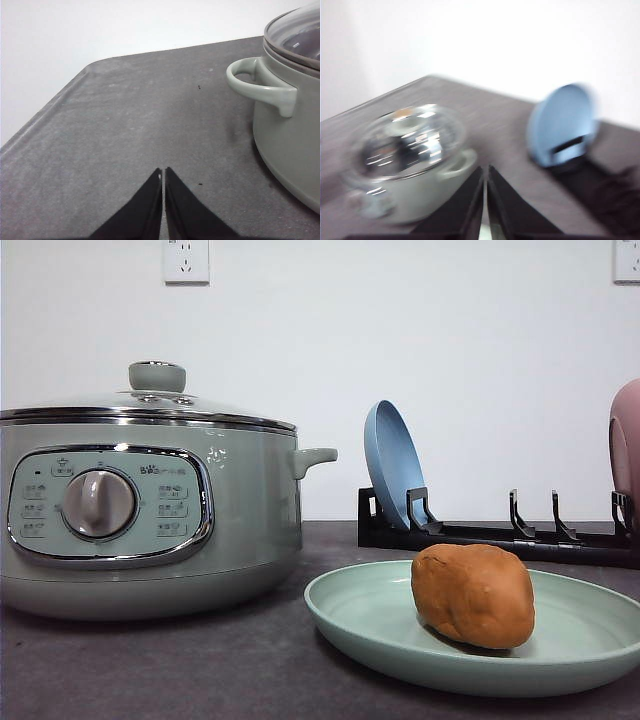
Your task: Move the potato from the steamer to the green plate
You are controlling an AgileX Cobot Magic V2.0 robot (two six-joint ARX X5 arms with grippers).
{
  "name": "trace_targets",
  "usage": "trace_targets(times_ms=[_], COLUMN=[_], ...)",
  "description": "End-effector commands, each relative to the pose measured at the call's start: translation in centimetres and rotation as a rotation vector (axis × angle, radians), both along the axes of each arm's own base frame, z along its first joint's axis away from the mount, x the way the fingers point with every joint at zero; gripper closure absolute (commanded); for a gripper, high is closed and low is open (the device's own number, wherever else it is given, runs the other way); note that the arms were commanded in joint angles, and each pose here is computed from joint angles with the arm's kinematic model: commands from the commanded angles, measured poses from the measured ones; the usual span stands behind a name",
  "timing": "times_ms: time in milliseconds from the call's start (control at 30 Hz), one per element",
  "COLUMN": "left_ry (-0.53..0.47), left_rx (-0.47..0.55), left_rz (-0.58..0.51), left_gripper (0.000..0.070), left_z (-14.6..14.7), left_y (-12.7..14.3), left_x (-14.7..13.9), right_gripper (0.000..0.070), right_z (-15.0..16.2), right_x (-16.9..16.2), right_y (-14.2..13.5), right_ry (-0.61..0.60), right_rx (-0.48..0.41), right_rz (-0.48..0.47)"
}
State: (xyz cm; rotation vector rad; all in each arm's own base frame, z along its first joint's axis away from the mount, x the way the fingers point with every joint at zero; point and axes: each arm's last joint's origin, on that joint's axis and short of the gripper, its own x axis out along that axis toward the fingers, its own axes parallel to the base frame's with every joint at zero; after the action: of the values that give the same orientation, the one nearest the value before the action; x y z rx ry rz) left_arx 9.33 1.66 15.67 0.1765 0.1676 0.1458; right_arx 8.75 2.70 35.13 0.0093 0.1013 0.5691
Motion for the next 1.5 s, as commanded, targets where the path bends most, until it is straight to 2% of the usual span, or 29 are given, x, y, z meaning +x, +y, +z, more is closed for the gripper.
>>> trace_targets(times_ms=[0, 233, 500, 867, 1067, 1233, 1467], left_ry=[0.025, 0.025, 0.026, 0.025, 0.025, 0.024, 0.025], left_rx=[-0.007, -0.007, -0.007, -0.007, -0.007, -0.007, -0.007], left_rz=[0.004, 0.005, 0.004, 0.005, 0.005, 0.004, 0.005], left_gripper=[0.0700, 0.0700, 0.0700, 0.0700, 0.0700, 0.0700, 0.0700], left_z=[-0.7, -0.7, -0.7, -0.7, -0.7, -0.7, -0.7], left_y=[0.0, 0.0, 0.0, 0.0, 0.0, 0.0, 0.0], left_x=[0.1, 0.1, 0.1, 0.1, 0.1, 0.1, 0.1], right_gripper=[0.0700, 0.0700, 0.0700, 0.0700, 0.0700, 0.0700, 0.0700], right_z=[-0.8, -5.4, -10.3, -16.4, -19.0, -20.0, -19.9], right_x=[0.0, 0.0, 0.0, 0.4, 0.9, 0.8, 0.8], right_y=[-0.5, -1.9, -2.6, -2.9, -3.0, -3.0, -2.9], right_ry=[-0.060, -0.187, -0.228, -0.161, -0.061, 0.045, 0.039], right_rx=[-0.029, -0.047, -0.052, -0.054, -0.027, -0.039, -0.034], right_rz=[-0.050, -0.233, -0.343, -0.379, -0.380, -0.376, -0.371])
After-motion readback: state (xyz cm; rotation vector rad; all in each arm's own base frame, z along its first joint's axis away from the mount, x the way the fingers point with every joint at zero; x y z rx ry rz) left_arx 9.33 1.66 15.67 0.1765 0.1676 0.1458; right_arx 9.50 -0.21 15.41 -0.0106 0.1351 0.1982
